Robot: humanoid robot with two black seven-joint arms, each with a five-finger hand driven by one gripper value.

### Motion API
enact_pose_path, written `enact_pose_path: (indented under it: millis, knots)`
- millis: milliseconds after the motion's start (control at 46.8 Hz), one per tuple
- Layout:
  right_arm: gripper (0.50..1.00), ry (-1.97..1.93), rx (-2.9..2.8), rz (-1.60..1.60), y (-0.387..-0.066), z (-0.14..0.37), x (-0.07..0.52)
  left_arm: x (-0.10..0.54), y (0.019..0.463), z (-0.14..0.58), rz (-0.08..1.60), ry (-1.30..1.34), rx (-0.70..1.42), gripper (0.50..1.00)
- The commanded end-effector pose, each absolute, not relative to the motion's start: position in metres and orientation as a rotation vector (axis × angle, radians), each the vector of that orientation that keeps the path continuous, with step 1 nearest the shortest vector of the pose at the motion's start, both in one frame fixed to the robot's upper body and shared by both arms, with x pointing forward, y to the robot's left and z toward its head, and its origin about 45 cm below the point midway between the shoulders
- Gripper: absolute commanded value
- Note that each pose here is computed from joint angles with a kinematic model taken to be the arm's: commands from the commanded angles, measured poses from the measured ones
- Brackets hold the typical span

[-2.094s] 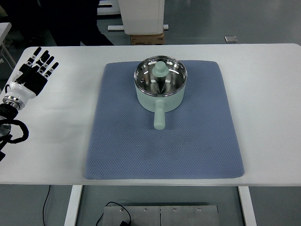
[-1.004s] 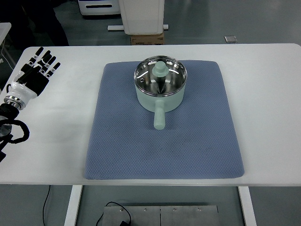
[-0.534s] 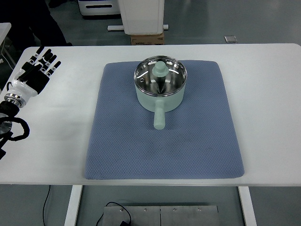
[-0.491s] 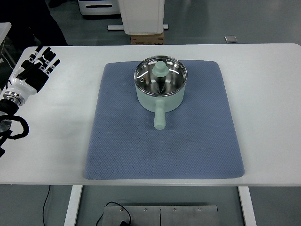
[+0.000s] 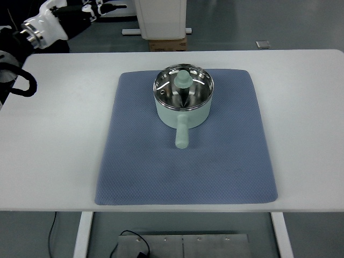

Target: Rotate green pot handle

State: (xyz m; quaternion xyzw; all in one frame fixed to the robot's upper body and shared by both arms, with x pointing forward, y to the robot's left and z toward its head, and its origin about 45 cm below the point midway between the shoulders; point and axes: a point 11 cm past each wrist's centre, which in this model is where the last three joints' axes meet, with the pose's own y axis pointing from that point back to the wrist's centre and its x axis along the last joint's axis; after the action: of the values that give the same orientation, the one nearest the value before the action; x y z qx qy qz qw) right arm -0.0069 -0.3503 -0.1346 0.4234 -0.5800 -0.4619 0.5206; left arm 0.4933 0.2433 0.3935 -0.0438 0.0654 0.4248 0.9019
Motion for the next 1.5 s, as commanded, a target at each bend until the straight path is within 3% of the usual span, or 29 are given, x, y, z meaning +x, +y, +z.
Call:
enact_pose_path:
  millis: [0,171,385,897,1474]
  knots:
    - [1.0,-1.39,1.016,-1.107,-0.35,-0.135,-0.007,0.488,0.212,0.408,0.791,0.068,-0.029,1.0]
    - [1.0,-1.39,1.016,-1.107,-0.35,-0.135,-0.007,0.469,0.147,0.4,0.573,-0.041,0.118,1.0]
    - [1.0,-1.39,1.014,-1.107,-0.35,-0.135,-0.007,0.447,0.101,0.38,0.367,-0.042,0.243,1.0]
    - [1.0,-1.39,1.016,-1.107,-0.35,-0.135,-0.007,0.402,0.022,0.336,0.124,-0.121,0.5,1.0]
    - [1.0,-1.39,1.016,-1.107,-0.35,-0.135,-0.007,0.392,0.034,0.296,0.072,-0.139,0.688,1.0]
